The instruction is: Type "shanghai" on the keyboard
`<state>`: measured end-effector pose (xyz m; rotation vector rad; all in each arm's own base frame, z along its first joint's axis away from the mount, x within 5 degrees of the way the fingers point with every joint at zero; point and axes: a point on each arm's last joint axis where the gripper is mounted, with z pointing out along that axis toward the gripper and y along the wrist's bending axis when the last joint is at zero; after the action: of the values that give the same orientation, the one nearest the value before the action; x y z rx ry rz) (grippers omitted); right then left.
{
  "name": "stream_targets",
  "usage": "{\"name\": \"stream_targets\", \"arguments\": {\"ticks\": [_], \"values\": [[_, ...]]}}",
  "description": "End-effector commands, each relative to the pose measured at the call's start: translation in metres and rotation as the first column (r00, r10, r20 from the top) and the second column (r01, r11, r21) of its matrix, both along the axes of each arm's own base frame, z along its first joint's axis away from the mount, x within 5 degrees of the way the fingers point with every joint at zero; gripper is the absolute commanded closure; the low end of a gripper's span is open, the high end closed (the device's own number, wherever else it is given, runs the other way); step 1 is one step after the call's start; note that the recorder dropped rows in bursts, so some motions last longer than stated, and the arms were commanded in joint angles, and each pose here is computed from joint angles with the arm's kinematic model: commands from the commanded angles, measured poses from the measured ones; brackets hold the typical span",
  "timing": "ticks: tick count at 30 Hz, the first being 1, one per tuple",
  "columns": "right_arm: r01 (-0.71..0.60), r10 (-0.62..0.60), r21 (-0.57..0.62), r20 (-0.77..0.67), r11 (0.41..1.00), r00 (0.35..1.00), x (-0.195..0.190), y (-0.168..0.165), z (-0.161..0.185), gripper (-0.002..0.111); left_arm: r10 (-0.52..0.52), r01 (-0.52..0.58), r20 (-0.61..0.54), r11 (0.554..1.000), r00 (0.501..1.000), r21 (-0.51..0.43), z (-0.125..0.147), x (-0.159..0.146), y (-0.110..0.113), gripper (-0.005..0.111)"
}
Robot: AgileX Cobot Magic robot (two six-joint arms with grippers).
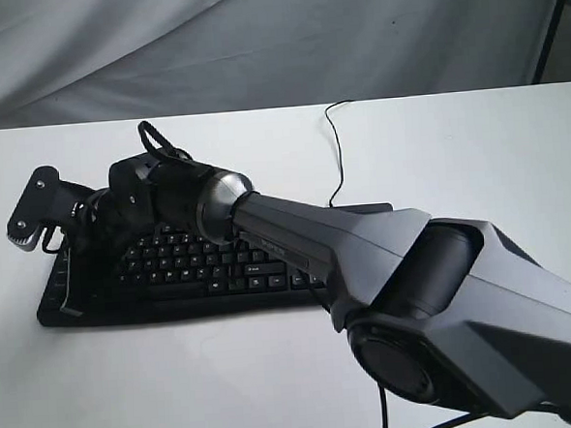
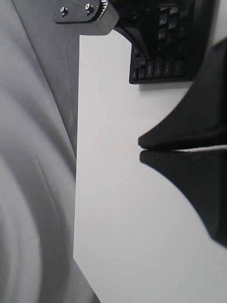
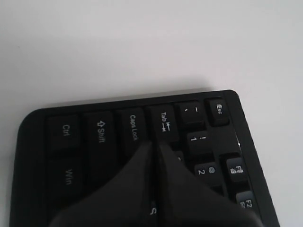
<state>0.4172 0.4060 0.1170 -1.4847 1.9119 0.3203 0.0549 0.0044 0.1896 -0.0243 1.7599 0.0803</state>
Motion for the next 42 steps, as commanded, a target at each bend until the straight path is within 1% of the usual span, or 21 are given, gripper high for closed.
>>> {"name": "stream_targets", "arguments": {"ticks": [1,7,18,20,28,36,42], "values": [[0.003,-0.003,0.008,0.013,1.000,1.000,0.001,0.001,0.003,0.108,0.002,-0.002,0.011,1.000,1.000,-0.002,-0.001,0.000,0.000,0.106],[0.010,-0.010,-0.001,-0.010,1.000,1.000,0.001,0.000,-0.008,0.108,0.002,-0.002,0.011,1.000,1.000,-0.002,-0.001,0.000,0.000,0.106],[0.010,-0.010,-0.004,-0.012,1.000,1.000,0.001,-0.001,-0.007,0.108,0.002,-0.002,0.011,1.000,1.000,-0.002,-0.001,0.000,0.000,0.106],[0.010,-0.010,0.000,-0.009,1.000,1.000,0.001,-0.001,-0.004,0.108,0.002,-0.002,0.011,1.000,1.000,-0.002,-0.001,0.000,0.000,0.106],[0.002,-0.003,0.028,0.039,1.000,0.999,0.001,-0.001,0.026,0.108,0.002,-0.002,0.011,1.000,1.000,-0.002,-0.001,0.000,0.000,0.106],[-0.013,0.012,0.023,0.033,1.000,0.999,-0.003,-0.002,0.045,0.108,0.002,-0.002,0.011,1.000,1.000,-0.002,-0.001,0.000,0.000,0.106],[-0.034,0.034,0.007,-0.010,0.999,0.999,-0.010,-0.005,0.060,0.108,0.002,-0.002,0.011,1.000,1.000,-0.002,-0.001,0.000,0.000,0.106]]}}
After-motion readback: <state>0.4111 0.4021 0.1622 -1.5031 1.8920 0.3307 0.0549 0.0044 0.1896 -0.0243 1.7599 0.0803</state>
